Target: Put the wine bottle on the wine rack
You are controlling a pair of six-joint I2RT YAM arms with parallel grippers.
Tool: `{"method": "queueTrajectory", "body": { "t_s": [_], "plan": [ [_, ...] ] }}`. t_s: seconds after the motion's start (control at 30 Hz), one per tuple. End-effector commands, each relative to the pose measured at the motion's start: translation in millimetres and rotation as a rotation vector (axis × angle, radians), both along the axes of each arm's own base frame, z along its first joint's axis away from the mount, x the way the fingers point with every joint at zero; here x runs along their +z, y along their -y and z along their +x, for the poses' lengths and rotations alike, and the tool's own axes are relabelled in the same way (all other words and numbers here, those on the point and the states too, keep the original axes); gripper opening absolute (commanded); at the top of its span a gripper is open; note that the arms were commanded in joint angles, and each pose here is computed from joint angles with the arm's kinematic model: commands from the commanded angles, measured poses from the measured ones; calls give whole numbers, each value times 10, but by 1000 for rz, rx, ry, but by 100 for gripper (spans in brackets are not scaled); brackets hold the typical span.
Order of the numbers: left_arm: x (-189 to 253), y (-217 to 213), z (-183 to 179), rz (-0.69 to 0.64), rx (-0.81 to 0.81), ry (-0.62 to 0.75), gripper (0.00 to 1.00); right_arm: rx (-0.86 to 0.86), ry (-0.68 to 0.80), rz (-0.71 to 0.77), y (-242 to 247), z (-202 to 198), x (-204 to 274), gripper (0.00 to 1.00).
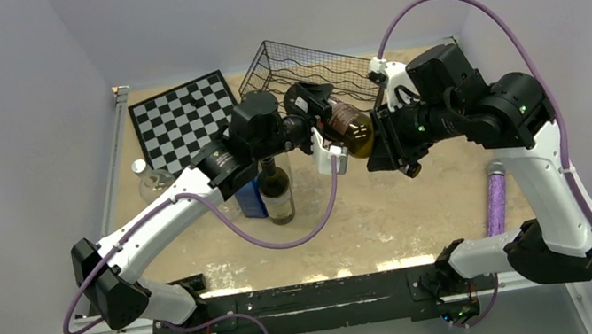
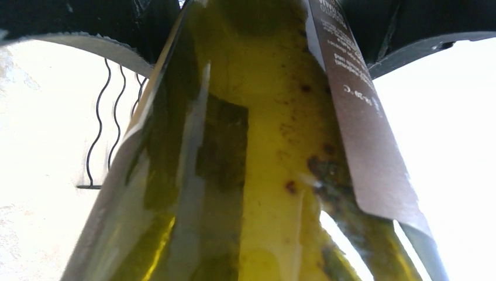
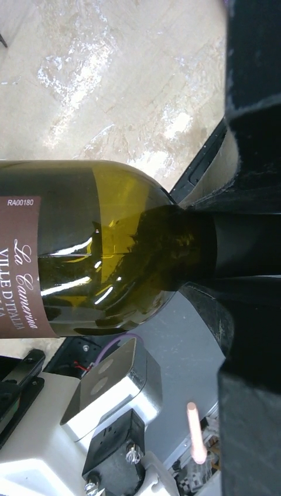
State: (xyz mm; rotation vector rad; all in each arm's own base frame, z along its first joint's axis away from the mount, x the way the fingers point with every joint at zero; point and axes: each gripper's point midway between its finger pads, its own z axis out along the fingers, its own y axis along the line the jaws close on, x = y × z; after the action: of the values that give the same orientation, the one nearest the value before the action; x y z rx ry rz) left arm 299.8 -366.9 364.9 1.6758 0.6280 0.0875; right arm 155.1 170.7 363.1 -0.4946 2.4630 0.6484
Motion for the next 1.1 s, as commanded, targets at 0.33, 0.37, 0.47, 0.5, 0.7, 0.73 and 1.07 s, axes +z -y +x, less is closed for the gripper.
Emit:
{"method": "queueTrajectory", "body": {
  "t_s": [0.33, 0.37, 0.47, 0.5, 0.7, 0.73, 1.07],
  "plan": [
    [976, -80, 14, -332, 47, 220, 99, -209, 181, 18, 206, 304, 311, 0],
    [955, -80, 25, -324, 51, 227, 99, -237, 199, 23, 233, 333, 355, 0],
    [891, -73, 36, -302, 51, 248, 99, -326, 268, 30, 337, 448, 480, 0],
    [879, -64, 40, -303, 50, 255, 99, -355, 286, 31, 369, 487, 511, 0],
    [961, -109, 63, -383, 77, 266, 99, -448, 339, 23, 460, 635, 538, 0],
    [994, -129, 66, -410, 87, 242, 99, -444, 334, 20, 436, 656, 494, 0],
    [1579, -595, 292, -627, 381, -71, 99, -253, 220, 69, -10, 648, -422, 0]
  ]
}}
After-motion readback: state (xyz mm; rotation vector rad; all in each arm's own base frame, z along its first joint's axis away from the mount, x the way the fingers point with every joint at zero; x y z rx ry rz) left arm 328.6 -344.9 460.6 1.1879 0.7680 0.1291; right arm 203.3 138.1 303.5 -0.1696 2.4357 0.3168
